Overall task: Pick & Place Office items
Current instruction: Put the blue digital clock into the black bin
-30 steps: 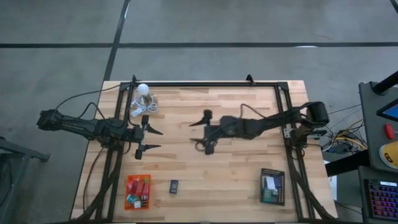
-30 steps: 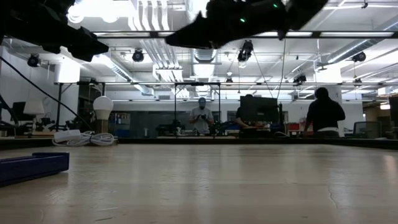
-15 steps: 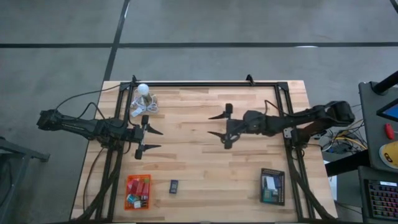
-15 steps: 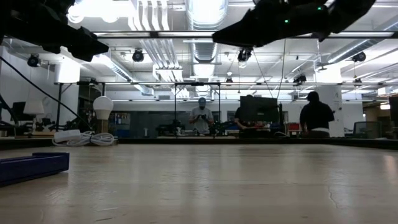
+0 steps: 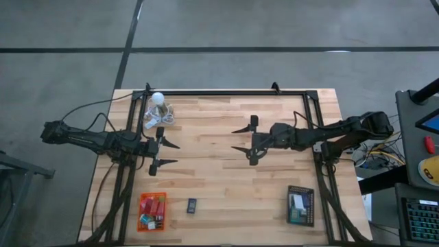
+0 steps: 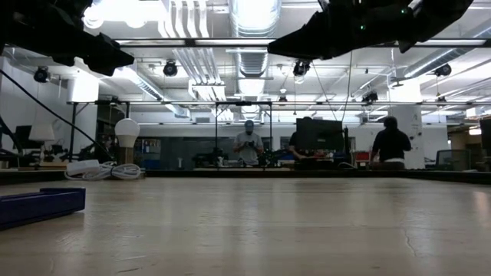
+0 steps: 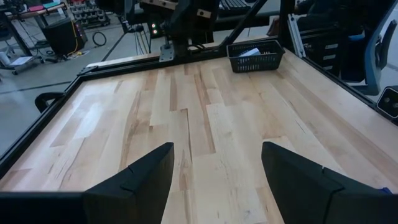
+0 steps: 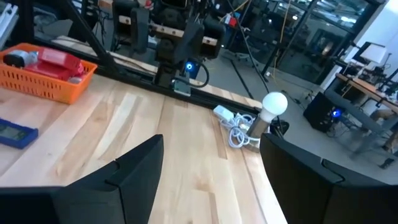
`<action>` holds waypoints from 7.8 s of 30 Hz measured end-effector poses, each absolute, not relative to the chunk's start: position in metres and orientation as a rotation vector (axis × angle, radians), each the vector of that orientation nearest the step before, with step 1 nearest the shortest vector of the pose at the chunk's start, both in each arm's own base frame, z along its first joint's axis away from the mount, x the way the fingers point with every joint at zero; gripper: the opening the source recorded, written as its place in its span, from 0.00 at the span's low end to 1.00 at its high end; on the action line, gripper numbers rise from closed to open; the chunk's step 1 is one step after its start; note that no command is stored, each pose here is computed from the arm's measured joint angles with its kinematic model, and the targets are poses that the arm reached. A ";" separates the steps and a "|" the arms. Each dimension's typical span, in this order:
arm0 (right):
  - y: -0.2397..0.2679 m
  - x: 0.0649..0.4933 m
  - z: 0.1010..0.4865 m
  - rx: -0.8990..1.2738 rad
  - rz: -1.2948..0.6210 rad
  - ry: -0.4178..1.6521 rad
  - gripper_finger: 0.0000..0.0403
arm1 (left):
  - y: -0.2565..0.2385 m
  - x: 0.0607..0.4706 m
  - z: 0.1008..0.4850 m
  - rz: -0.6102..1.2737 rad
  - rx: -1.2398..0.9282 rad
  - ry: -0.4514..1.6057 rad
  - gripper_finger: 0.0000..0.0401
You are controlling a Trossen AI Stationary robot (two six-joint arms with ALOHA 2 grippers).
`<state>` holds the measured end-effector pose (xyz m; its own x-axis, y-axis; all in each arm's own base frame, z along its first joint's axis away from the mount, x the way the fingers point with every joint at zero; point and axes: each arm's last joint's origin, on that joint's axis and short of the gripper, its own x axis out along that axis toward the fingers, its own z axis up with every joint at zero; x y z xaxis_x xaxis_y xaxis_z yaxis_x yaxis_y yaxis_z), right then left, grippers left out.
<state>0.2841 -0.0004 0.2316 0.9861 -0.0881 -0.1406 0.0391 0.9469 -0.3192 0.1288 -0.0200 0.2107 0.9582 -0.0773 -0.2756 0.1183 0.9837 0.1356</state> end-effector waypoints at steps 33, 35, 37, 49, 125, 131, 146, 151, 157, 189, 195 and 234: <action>0.000 0.284 0.231 -0.321 -0.065 0.155 0.65 | -0.025 0.135 0.210 -0.229 0.160 0.257 0.62; 0.000 0.284 0.231 -0.321 -0.065 0.155 0.65 | -0.026 0.140 0.211 -0.256 0.166 0.242 0.62; 0.000 0.284 0.231 -0.321 -0.065 0.154 0.65 | -0.028 0.146 0.209 -0.280 0.178 0.237 0.62; 0.000 0.284 0.231 -0.321 -0.065 0.155 0.65 | -0.037 0.200 0.221 -0.315 0.222 0.515 0.62; 0.000 0.285 0.231 -0.321 -0.066 0.154 0.65 | -0.070 0.232 0.201 -0.860 0.754 0.749 0.62; 0.000 0.285 0.231 -0.322 -0.066 0.154 0.65 | -0.072 0.235 0.207 -0.903 0.750 0.703 0.62; 0.000 0.285 0.231 -0.322 -0.066 0.154 0.65 | -0.076 0.253 0.193 -1.048 0.744 0.791 0.62; 0.000 0.285 0.231 -0.321 -0.066 0.153 0.65 | -0.085 0.277 0.194 -1.100 0.712 0.908 0.62; 0.000 0.285 0.231 -0.321 -0.066 0.154 0.65 | -0.098 0.298 0.183 -1.203 0.672 0.951 0.62; 0.000 0.285 0.231 -0.322 -0.066 0.153 0.65 | -0.124 0.317 0.145 -1.352 0.803 0.838 0.62; 0.000 0.285 0.231 -0.321 -0.066 0.154 0.65 | -0.124 0.314 0.135 -1.352 0.793 0.807 0.62; 0.000 0.285 0.231 -0.321 -0.066 0.153 0.65 | -0.111 0.311 0.119 -1.279 0.759 0.792 0.40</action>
<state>0.2847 -0.0004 0.2314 0.9862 -0.0890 -0.1397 0.0402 0.9468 -0.3193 0.3112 -0.1109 0.1186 0.1121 -0.5185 -0.8477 0.9900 0.1319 0.0503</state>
